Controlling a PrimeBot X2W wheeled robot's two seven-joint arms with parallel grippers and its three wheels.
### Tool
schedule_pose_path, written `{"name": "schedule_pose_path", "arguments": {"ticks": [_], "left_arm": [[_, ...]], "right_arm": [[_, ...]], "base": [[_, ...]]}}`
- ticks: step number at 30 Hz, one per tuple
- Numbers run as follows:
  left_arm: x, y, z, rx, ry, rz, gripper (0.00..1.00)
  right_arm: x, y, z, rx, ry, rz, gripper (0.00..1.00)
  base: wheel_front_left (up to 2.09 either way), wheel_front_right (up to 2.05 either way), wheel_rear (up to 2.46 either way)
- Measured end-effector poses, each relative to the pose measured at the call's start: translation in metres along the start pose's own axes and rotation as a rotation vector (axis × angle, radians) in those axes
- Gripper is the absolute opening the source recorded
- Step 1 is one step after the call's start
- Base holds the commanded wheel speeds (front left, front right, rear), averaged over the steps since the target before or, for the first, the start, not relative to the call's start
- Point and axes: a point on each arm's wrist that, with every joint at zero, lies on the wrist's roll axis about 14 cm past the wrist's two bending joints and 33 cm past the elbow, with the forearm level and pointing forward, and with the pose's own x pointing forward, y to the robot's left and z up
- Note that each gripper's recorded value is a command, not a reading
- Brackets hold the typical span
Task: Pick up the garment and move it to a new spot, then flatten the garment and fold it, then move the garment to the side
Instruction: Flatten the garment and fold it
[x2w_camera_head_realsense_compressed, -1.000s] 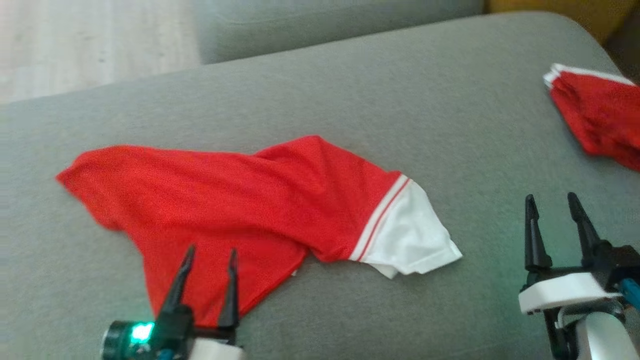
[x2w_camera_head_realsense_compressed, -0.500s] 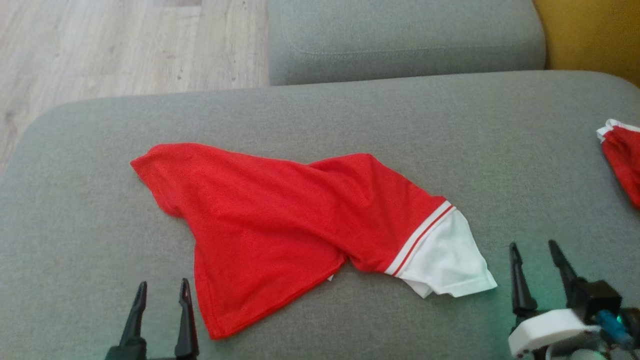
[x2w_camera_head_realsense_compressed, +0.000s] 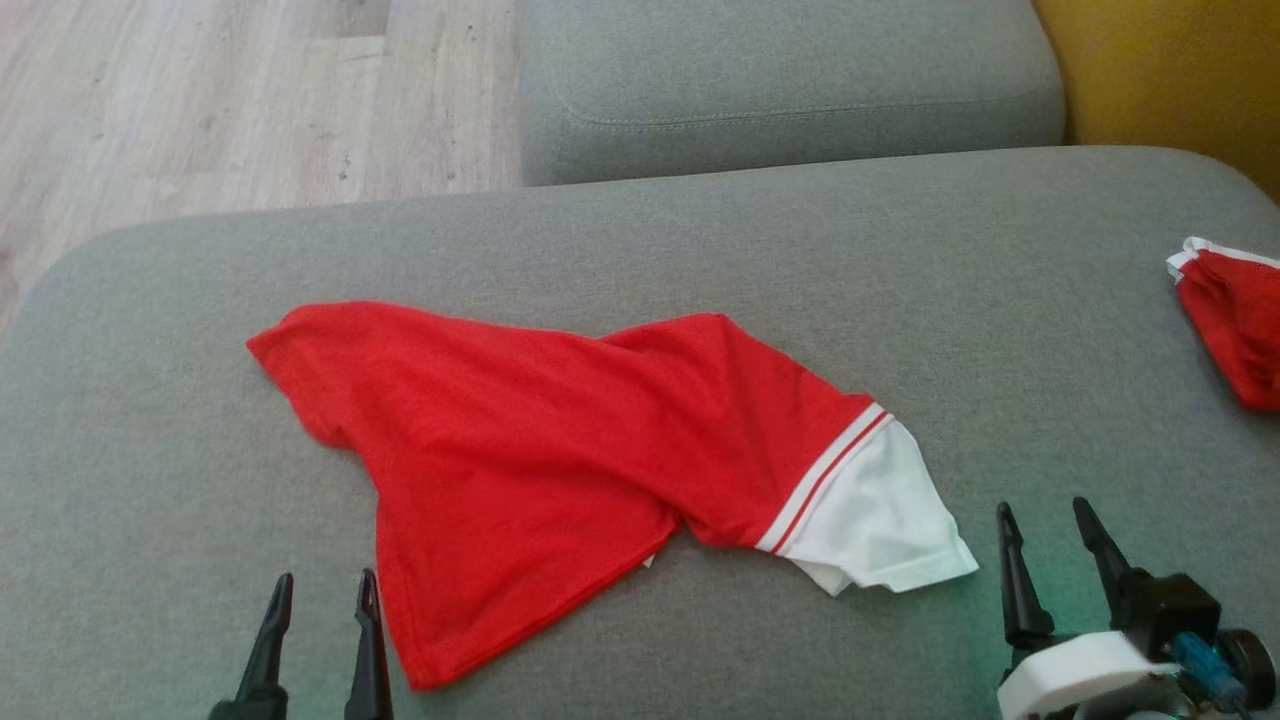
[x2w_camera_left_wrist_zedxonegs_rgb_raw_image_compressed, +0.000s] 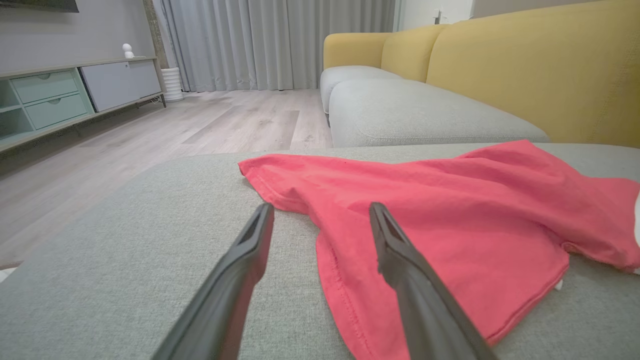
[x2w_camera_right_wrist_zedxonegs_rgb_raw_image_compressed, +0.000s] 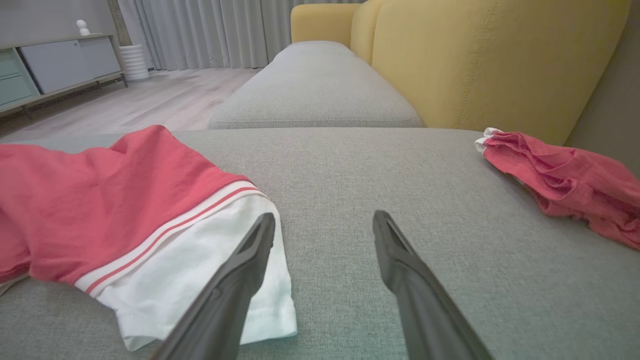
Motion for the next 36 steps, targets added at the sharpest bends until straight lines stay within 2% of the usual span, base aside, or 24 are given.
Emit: {"name": "schedule_pose_path", "arguments": {"ticks": [4, 7, 10, 12, 15, 18, 22, 31, 36], "left_arm": [[0.002, -0.003, 0.000, 0.012, 0.000, -0.018, 1.00], [0.002, -0.020, -0.002, 0.009, 0.008, -0.098, 1.00], [-0.004, -0.042, -0.021, 0.039, 0.123, -0.212, 1.00], [-0.007, -0.047, -0.034, 0.051, 0.211, -0.245, 1.00], [-0.012, -0.051, -0.055, 0.092, 0.324, -0.290, 1.00], [-0.015, -0.055, -0.071, 0.098, 0.403, -0.307, 1.00], [-0.010, -0.057, -0.080, 0.103, 0.439, -0.314, 1.00], [-0.008, -0.045, -0.098, 0.118, 0.501, -0.284, 1.00], [-0.008, -0.047, -0.102, 0.124, 0.523, -0.307, 1.00]], "right_arm": [[-0.001, 0.000, 0.002, 0.034, -0.009, -0.005, 1.00], [0.001, 0.002, 0.009, 0.071, -0.027, -0.003, 1.00], [0.007, 0.018, 0.005, 0.057, 0.054, 0.059, 1.00], [0.011, 0.029, -0.002, 0.054, 0.133, 0.109, 1.00], [0.013, 0.025, -0.021, -0.006, 0.272, 0.132, 1.00], [0.011, 0.019, -0.047, -0.074, 0.413, 0.144, 1.00], [0.011, 0.026, -0.066, -0.095, 0.492, 0.176, 1.00], [0.028, 0.037, -0.070, -0.084, 0.520, 0.211, 1.00], [0.029, 0.041, -0.071, -0.080, 0.528, 0.228, 1.00]], "base": [[0.00, 0.00, 0.00], [0.00, 0.00, 0.00], [0.00, 0.00, 0.00], [0.00, 0.00, 0.00], [0.00, 0.00, 0.00], [0.00, 0.00, 0.00], [0.00, 0.00, 0.00], [0.00, 0.00, 0.00], [0.00, 0.00, 0.00]]}}
